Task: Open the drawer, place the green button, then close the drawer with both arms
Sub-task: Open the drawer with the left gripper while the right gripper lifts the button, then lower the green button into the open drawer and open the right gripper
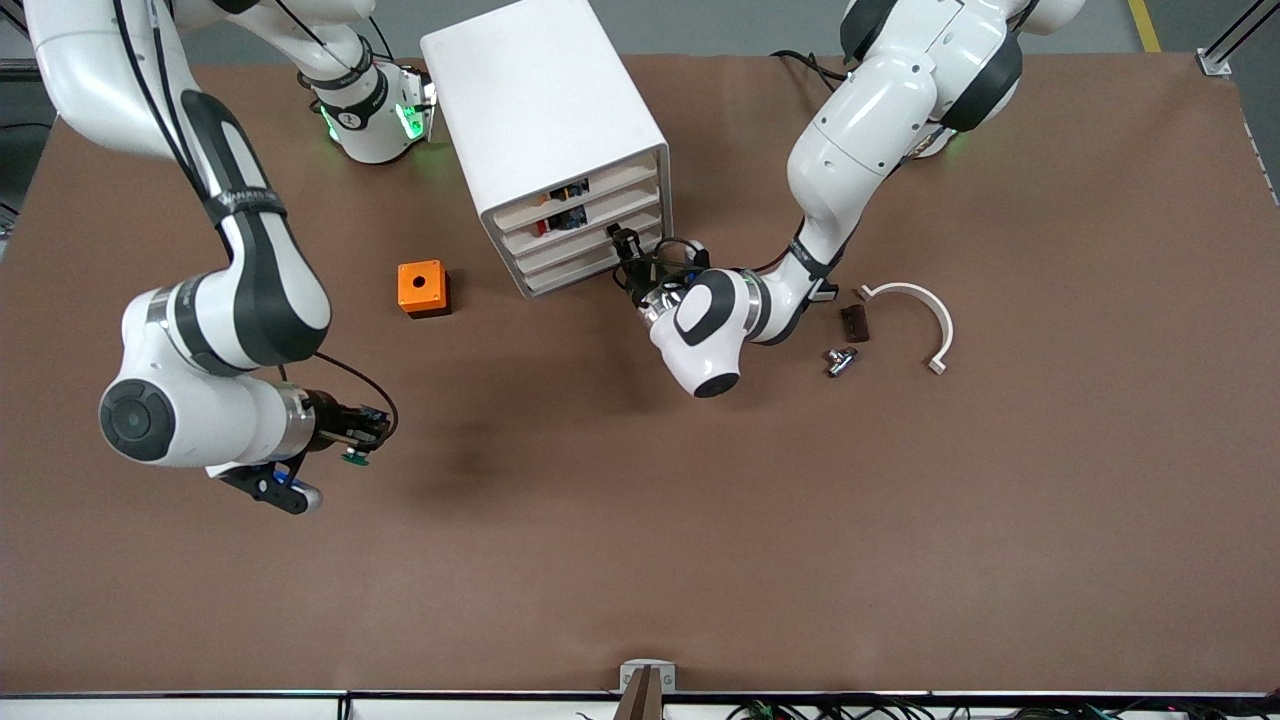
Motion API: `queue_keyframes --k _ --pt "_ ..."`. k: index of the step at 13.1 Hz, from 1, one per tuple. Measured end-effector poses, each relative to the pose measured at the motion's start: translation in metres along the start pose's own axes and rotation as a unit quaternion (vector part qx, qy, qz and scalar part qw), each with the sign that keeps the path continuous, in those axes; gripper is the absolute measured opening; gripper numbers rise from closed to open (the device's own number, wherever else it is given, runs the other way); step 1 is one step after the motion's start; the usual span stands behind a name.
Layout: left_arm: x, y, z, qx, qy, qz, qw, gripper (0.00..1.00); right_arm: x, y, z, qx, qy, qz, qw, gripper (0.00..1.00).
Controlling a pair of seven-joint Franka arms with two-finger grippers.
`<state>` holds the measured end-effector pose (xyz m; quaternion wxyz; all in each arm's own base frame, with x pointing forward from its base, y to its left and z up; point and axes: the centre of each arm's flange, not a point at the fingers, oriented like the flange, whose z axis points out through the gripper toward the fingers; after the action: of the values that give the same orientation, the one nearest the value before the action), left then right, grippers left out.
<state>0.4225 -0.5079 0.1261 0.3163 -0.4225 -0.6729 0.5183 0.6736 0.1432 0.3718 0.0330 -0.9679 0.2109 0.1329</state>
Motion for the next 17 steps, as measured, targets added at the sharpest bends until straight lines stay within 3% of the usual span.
queue_keyframes --k 2,5,8,13,15,17 --pt "0.001 0.002 -0.01 -0.006 -0.006 0.008 1.0 0.14 -0.034 -0.021 -0.014 -0.013 -0.013 0.028 0.999 0.41" --pt "0.012 0.012 -0.071 -0.02 -0.049 0.039 0.998 0.14 -0.08 -0.048 -0.028 -0.026 -0.029 0.102 0.994 0.41" --pt "0.026 0.021 -0.119 -0.041 -0.077 0.082 0.993 0.14 -0.125 -0.086 -0.021 -0.033 -0.039 0.201 0.978 0.41" --pt "0.033 0.027 -0.133 -0.048 -0.088 0.107 0.989 0.14 -0.211 -0.146 0.038 -0.018 -0.031 0.308 0.951 0.41" --pt "0.033 0.028 -0.134 -0.05 -0.088 0.124 0.987 0.17 -0.24 -0.155 0.069 -0.018 -0.02 0.327 0.945 0.41" --pt "0.036 0.034 -0.14 -0.062 -0.091 0.153 0.982 0.33 -0.263 -0.165 0.087 -0.012 -0.009 0.346 0.938 0.41"
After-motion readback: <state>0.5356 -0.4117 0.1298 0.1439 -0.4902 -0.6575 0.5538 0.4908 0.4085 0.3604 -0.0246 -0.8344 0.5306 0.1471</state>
